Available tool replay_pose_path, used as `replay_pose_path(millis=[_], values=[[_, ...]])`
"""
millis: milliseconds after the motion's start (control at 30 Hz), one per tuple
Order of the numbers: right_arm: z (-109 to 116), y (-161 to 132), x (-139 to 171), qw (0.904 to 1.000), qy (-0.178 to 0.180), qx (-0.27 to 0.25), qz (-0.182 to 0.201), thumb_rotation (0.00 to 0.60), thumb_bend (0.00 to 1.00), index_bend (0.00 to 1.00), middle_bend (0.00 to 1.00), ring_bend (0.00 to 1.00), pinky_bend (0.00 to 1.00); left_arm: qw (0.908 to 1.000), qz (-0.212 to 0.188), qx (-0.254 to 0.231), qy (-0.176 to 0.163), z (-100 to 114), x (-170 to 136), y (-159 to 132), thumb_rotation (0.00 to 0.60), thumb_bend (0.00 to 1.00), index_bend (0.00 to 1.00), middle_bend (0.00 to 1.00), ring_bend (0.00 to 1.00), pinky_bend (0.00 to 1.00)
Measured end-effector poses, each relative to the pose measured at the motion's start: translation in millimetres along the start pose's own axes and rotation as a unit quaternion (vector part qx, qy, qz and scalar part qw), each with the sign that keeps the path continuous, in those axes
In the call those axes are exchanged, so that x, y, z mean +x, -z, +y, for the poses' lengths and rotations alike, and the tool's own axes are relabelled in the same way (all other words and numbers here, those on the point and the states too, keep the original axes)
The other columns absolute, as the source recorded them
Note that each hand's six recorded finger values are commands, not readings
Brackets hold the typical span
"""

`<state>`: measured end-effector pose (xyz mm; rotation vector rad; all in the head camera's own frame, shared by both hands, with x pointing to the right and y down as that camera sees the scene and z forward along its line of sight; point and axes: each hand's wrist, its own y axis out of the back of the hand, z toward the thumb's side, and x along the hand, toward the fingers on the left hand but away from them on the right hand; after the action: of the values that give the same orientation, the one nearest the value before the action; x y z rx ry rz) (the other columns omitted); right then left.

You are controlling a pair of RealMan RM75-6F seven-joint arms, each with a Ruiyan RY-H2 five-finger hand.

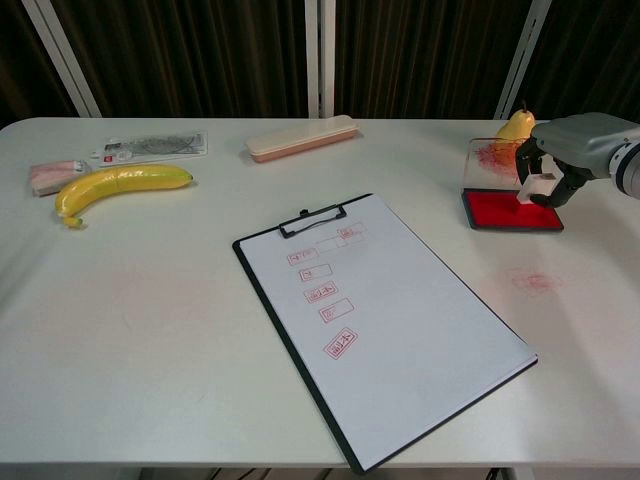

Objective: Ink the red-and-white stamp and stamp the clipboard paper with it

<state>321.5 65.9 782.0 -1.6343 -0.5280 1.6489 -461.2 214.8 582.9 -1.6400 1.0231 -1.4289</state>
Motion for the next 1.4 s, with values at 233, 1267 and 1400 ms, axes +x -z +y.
replay_pose_path(millis=[233, 1267, 1400], values=[[-9.3, -2.2, -2.3, 1.0, -0.003, 0.003, 0.0, 0.6, 0.38, 0.72, 0.61, 0.78, 0.9, 1.0, 0.002, 0.0, 0.0, -0.2, -0.6, 1.3, 0.381, 0.07, 0.11, 0.08, 0.09, 0.18], [63.5, -137.1, 105.4, 0.9568, 0.074, 0.047, 0.277, 0.6, 0.38, 0.74, 0.63, 0.78, 0.9, 0.9999, 0.007, 0.001, -0.008, 5.9, -2.2, 0.9, 0.381, 0.06, 0.11, 0.08, 0.09, 0.18], [48.6, -162.1, 126.1, 0.9354, 0.069, 0.085, 0.336, 0.6, 0.38, 0.75, 0.63, 0.78, 0.9, 0.9999, 0.009, 0.001, -0.01, 6.7, -3.9, 2.8, 0.382, 0.06, 0.11, 0.08, 0.09, 0.18]])
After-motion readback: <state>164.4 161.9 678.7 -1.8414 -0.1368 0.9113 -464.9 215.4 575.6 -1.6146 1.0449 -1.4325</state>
